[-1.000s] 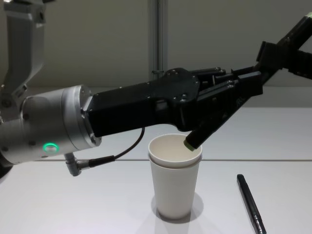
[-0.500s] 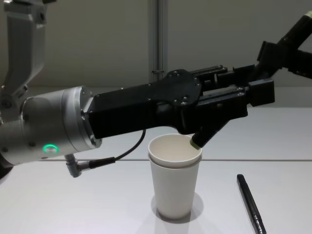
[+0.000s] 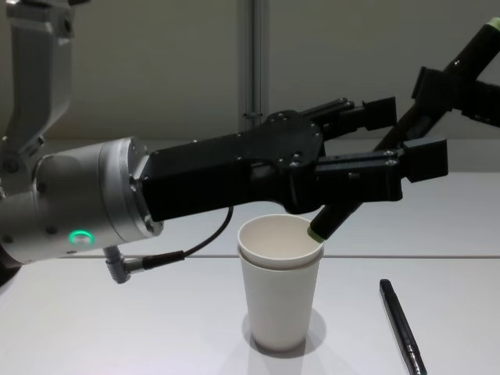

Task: Place the pen into the pen holder.

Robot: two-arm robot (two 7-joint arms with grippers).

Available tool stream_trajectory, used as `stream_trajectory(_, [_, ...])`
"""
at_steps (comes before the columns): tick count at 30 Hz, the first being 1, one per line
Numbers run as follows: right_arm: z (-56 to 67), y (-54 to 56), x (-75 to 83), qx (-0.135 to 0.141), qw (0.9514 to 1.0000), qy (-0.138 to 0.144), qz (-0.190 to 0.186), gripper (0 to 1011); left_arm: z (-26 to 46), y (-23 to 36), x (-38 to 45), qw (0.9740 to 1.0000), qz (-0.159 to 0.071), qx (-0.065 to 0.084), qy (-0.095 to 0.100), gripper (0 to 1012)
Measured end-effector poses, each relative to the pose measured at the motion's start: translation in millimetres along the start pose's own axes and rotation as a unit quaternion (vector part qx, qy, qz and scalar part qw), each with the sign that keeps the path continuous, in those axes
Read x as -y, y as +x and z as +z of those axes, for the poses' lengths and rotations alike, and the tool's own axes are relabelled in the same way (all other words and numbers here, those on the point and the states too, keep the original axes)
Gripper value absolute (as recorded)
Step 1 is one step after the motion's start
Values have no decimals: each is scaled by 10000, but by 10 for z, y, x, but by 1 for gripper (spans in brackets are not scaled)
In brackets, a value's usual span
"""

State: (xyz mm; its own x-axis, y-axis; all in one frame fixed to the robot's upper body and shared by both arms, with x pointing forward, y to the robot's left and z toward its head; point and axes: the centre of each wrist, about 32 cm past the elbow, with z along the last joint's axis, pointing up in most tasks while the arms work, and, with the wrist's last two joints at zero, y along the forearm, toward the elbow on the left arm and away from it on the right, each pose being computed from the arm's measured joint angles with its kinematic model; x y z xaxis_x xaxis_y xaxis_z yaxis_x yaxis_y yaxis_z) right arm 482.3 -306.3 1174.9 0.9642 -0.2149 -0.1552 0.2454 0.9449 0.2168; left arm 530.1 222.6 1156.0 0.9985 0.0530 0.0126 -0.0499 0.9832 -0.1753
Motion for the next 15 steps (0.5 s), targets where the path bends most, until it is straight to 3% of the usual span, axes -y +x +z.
stream_trajectory(15, [-1,-3,-4,-2,10000,-1,14,203,-2,0,-2,10000,12,-4,2,1001])
